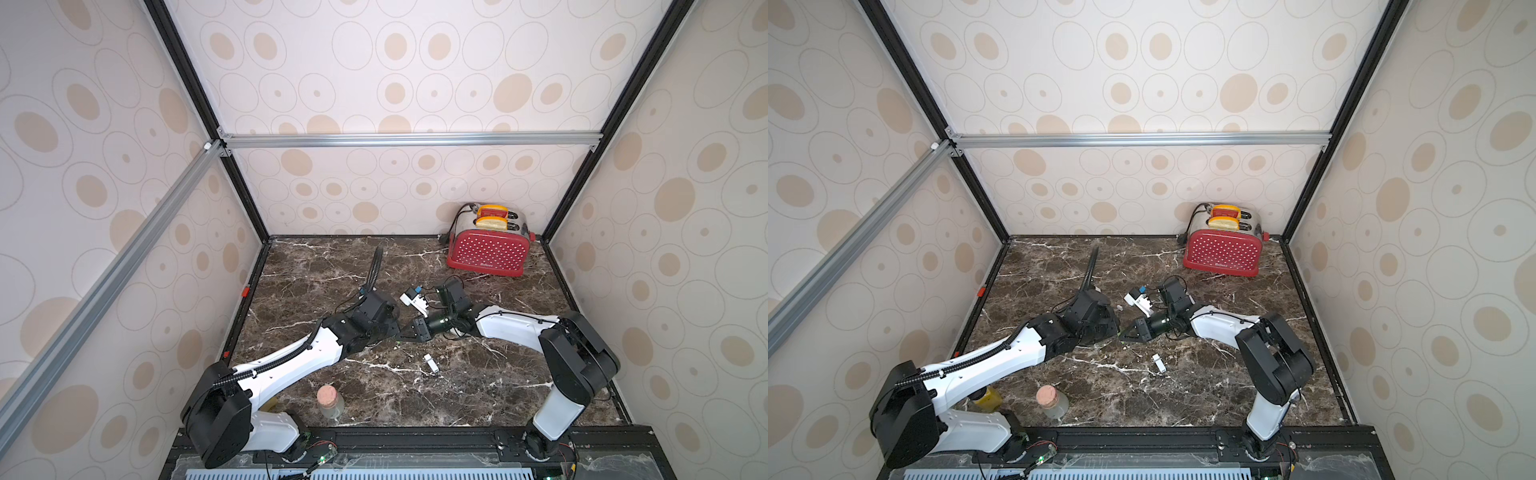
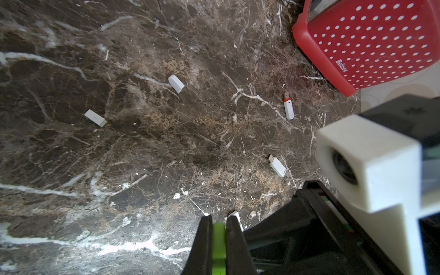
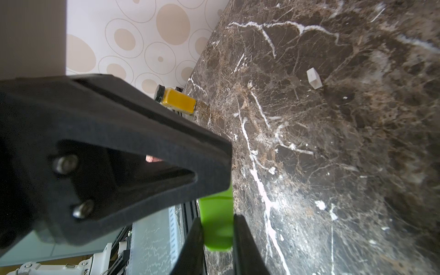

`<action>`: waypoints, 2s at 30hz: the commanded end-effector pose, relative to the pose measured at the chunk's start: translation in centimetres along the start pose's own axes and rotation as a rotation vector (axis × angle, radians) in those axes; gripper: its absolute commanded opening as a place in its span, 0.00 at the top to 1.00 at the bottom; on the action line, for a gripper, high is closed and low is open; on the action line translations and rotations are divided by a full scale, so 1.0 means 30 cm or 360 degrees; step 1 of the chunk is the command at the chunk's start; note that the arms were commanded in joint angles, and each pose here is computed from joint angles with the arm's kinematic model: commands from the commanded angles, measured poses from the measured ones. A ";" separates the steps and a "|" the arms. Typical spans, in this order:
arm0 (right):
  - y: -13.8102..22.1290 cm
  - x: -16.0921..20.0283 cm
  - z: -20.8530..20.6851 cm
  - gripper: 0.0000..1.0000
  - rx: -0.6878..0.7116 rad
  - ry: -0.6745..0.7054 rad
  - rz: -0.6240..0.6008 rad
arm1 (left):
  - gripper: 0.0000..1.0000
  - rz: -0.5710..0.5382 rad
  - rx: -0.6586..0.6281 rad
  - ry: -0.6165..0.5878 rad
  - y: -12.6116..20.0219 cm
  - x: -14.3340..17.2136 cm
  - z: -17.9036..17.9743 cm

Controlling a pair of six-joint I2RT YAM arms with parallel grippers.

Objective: Close the usb drive cover
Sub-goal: Close the cover of the USB drive.

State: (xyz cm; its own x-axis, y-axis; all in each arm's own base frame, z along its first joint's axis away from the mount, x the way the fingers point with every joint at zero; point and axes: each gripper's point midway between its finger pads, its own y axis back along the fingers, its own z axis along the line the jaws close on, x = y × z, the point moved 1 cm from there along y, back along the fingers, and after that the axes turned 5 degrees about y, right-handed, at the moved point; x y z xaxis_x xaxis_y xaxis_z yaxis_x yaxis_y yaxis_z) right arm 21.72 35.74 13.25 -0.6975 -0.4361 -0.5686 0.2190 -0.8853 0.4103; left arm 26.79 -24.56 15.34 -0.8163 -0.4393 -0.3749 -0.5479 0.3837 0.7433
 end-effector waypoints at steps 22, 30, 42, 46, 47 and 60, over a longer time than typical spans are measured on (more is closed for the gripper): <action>0.089 -0.089 -0.107 1.00 0.0354 0.0083 -0.0161 | 1.00 0.0509 0.0195 -0.0120 0.026 0.223 -0.115; 0.102 -0.092 -0.096 1.00 0.0358 0.0096 -0.0170 | 0.91 0.0532 0.0210 -0.0144 0.034 0.227 -0.129; 0.118 -0.097 -0.086 1.00 0.0362 0.0109 -0.0181 | 0.84 0.0556 0.0191 -0.0173 0.040 0.233 -0.119; 0.120 -0.095 -0.086 1.00 0.0358 0.0109 -0.0179 | 0.83 0.0552 0.0193 -0.0183 0.048 0.228 -0.124; 0.119 -0.090 -0.088 1.00 0.0361 0.0106 -0.0177 | 0.82 0.0549 0.0193 -0.0188 0.052 0.225 -0.127; 0.187 -0.008 -0.179 1.00 0.0653 -0.0024 -0.0091 | 0.56 0.0101 0.0014 -0.0321 0.269 0.003 -0.096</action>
State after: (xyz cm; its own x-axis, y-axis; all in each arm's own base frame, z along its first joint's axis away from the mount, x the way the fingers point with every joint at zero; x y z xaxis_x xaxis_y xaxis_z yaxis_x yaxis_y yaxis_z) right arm 26.69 31.71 12.42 -0.7023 -0.3586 -0.6150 -0.0609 -0.8305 0.5537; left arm 22.33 -27.02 21.48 -0.9109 -0.2314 -0.3417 -0.4127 0.5232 0.7456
